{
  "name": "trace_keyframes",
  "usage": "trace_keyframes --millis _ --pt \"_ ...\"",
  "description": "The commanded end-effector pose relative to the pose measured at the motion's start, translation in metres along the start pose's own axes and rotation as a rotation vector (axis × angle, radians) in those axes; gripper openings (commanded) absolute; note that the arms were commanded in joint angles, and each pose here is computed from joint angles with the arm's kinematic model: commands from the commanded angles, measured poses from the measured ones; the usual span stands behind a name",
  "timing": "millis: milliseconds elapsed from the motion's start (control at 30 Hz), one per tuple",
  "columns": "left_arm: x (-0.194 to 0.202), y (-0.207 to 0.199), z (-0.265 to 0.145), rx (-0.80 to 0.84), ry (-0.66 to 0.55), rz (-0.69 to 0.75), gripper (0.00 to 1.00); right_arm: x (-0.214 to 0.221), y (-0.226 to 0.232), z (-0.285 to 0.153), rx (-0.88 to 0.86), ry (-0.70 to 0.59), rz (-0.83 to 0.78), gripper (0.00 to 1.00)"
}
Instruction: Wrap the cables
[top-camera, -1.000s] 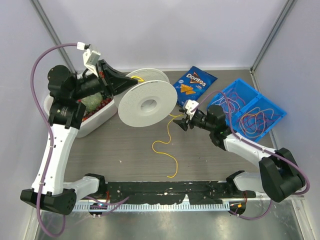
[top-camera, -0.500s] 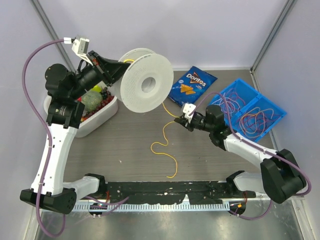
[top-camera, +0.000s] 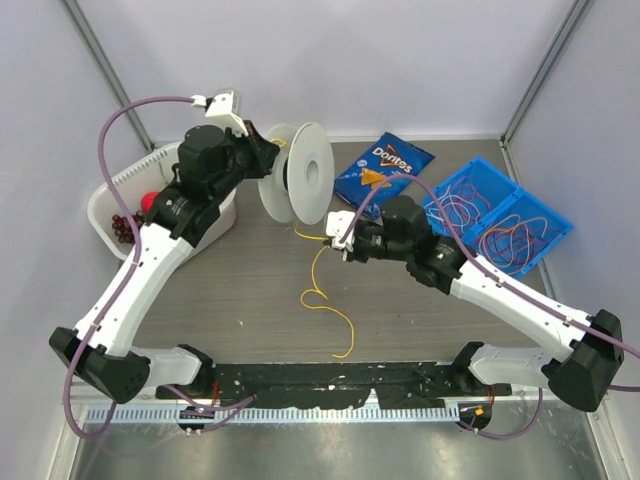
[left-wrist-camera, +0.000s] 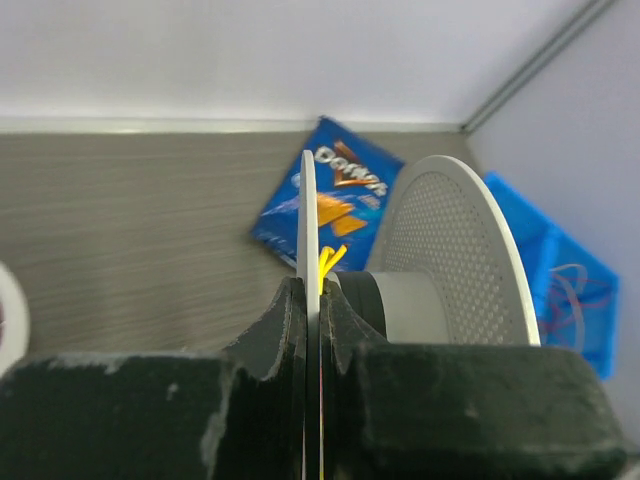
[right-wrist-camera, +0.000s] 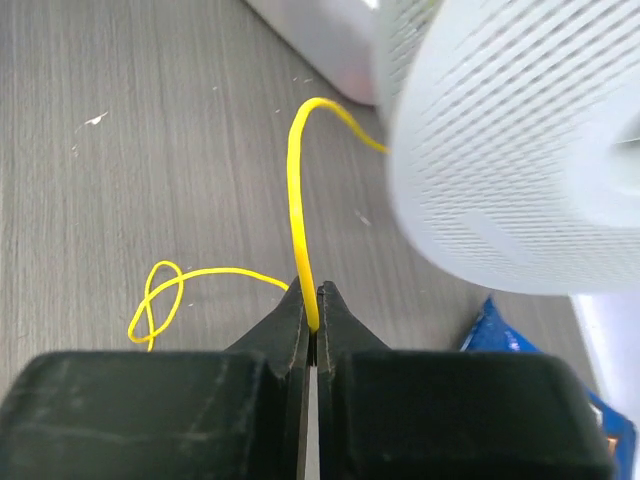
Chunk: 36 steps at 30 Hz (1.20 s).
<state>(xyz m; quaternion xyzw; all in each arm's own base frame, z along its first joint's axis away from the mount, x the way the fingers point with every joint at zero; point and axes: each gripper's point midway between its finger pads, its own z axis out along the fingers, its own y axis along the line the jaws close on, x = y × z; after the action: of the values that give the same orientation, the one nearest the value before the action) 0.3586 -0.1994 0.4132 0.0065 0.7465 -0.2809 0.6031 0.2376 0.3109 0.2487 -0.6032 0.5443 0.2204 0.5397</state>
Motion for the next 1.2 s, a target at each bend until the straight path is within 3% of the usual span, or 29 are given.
trace_keyframes --millis 0,233,400,633,767,1000,1167 --pt "-0.009 0.032 0.005 -0.169 -0.068 0.068 0.0 -0.034 -0.018 -0.023 0.039 0.009 -0.054 0.01" --pt "0.045 0.038 0.017 -0.157 0.065 0.15 0.0 -0.068 -0.019 -0.039 0.033 -0.047 -0.082 0.01" --pt "0.079 0.024 0.012 -0.097 0.147 0.3 0.0 -0.087 -0.041 -0.042 0.105 -0.064 -0.112 0.01" --pt "0.116 0.007 -0.011 0.11 0.247 0.421 0.0 -0.087 -0.086 -0.045 0.255 -0.012 -0.133 0.01" --pt "0.135 -0.017 -0.038 0.345 0.267 0.515 0.0 -0.079 -0.12 -0.051 0.327 0.016 -0.094 0.01" --pt "0.136 -0.051 -0.084 0.628 0.266 0.538 0.0 -0.029 -0.168 -0.073 0.371 0.085 0.01 0.01" --pt "0.087 -0.079 -0.102 0.715 0.157 0.41 0.0 0.011 -0.167 -0.077 0.321 0.093 0.133 0.03"
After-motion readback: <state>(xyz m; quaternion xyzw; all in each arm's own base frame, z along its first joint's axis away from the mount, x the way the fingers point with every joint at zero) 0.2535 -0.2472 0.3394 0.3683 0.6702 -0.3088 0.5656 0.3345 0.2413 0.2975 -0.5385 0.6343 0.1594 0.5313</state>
